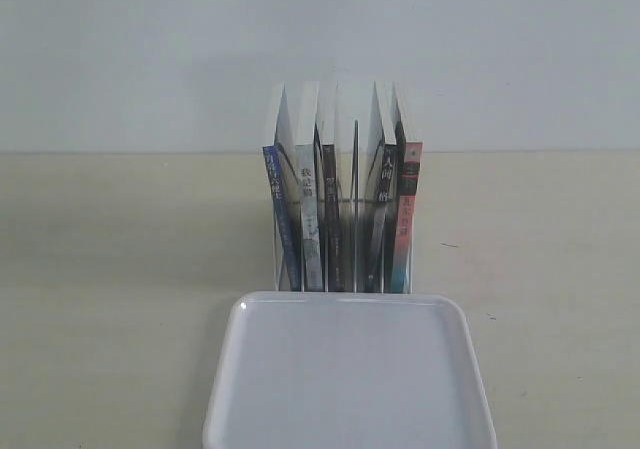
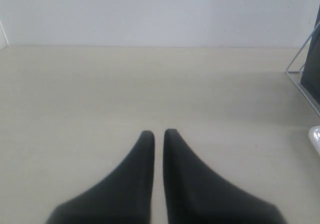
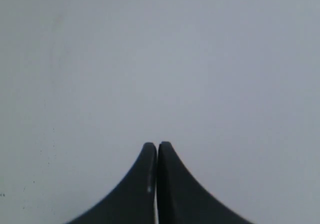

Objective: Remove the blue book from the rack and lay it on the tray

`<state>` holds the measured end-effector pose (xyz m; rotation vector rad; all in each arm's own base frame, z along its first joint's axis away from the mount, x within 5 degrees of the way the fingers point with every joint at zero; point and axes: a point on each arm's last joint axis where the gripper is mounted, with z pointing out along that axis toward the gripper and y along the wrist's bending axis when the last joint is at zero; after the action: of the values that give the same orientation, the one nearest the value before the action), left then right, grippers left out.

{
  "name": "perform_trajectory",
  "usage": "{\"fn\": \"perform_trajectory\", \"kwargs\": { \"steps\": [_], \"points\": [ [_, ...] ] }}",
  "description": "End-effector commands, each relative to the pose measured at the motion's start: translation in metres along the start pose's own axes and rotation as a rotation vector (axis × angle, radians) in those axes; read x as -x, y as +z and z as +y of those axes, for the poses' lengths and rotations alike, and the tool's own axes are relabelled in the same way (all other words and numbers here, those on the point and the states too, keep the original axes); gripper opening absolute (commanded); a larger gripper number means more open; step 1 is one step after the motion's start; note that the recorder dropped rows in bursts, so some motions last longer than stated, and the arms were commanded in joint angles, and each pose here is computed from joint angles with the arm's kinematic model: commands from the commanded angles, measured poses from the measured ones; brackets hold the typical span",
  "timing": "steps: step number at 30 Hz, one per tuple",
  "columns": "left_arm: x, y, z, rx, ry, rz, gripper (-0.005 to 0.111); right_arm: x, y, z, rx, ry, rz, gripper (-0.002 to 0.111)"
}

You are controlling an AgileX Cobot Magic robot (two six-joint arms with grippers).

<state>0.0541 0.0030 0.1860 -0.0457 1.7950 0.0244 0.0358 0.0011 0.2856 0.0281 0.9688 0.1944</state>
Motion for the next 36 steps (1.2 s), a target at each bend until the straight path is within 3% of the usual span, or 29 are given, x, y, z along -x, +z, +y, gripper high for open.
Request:
{"fn": "perform_trajectory", "kwargs": {
  "steps": [1,6,8,14,20,24,26,29,36],
  "points": [
    [0.000,0.000,0.000,-0.007,0.007,-0.006,0.006,0.026,0.034,0.006,0.008,-0.058,0.156,0.000],
    [0.000,0.000,0.000,-0.007,0.007,-0.006,0.006,0.010,0.075,0.008,-0.012,-0.073,0.665,0.000],
    [0.000,0.000,0.000,-0.007,0.007,-0.006,0.006,0.003,0.087,0.007,-0.019,-0.069,0.750,0.000],
    [0.000,0.000,0.000,-0.007,0.007,-0.006,0.006,-0.018,0.117,0.005,-0.048,0.002,0.720,0.000],
    [0.000,0.000,0.000,-0.007,0.007,-0.006,0.006,-0.014,0.125,0.005,-0.064,0.065,0.612,0.000],
    [0.000,0.000,0.000,-0.007,0.007,-0.006,0.006,-0.035,0.139,0.005,-0.113,0.222,0.636,0.000],
    [0.000,0.000,0.000,-0.007,0.007,-0.006,0.006,-0.061,0.146,0.016,-0.070,0.249,0.726,0.000],
    [0.000,0.000,0.000,-0.007,0.007,-0.006,0.006,-0.090,0.162,0.052,0.137,0.136,0.811,0.000],
    [0.000,0.000,0.000,-0.007,0.007,-0.006,0.006,-0.095,0.223,0.090,0.180,0.062,1.282,0.000]
  ]
}}
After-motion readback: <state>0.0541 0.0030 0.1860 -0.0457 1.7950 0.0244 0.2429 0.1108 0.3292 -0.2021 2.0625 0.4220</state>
